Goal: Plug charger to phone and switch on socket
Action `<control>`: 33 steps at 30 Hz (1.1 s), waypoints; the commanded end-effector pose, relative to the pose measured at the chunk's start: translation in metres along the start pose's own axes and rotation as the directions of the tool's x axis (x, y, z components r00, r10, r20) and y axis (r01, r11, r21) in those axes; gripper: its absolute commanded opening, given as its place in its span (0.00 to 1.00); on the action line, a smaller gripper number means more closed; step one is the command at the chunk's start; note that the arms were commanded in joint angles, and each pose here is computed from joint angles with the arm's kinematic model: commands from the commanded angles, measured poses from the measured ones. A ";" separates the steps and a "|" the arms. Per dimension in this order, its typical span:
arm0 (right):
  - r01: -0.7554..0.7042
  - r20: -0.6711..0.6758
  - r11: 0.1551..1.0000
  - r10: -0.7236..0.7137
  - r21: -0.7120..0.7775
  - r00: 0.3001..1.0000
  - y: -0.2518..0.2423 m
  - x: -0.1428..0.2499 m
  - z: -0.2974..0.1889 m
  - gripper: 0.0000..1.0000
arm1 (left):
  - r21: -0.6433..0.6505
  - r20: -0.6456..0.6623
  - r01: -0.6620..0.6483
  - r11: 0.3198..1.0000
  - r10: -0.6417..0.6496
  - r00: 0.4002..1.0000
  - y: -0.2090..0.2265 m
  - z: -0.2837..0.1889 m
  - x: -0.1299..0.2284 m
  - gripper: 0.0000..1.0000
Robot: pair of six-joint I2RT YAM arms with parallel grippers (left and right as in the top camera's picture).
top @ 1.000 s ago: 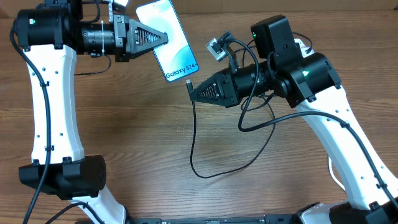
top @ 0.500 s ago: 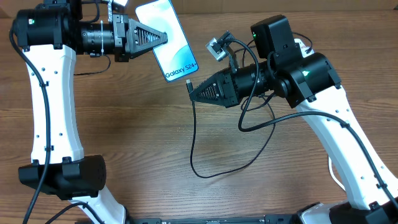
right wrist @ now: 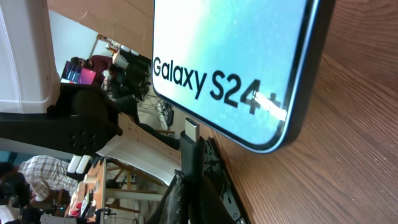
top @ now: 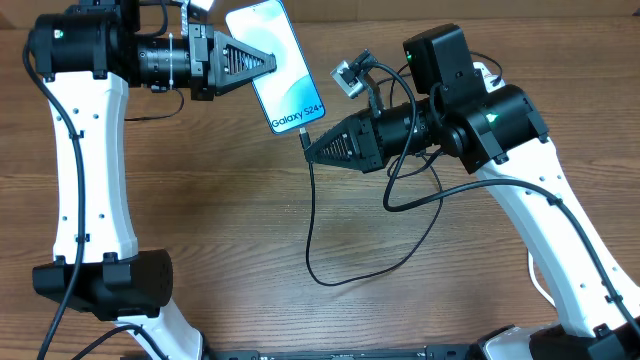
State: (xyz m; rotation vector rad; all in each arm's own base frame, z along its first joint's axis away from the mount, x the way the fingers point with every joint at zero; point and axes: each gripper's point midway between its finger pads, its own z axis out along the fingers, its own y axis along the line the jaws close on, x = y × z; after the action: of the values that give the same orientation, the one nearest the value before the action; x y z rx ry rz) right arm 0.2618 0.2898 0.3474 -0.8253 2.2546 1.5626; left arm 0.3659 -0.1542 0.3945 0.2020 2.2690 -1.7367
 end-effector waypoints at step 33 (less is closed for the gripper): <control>0.019 0.009 1.000 -0.019 0.007 1.000 0.006 -0.002 -0.003 0.04 | 0.059 -0.006 -0.043 0.997 0.043 0.999 -0.018 0.001 0.004 0.04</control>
State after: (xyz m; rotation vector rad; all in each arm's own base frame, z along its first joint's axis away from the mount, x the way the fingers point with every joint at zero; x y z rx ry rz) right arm 0.2619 0.2887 0.3449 -0.8156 2.2722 1.5509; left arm 0.3659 -0.1542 0.3945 0.2024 2.2689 -1.7365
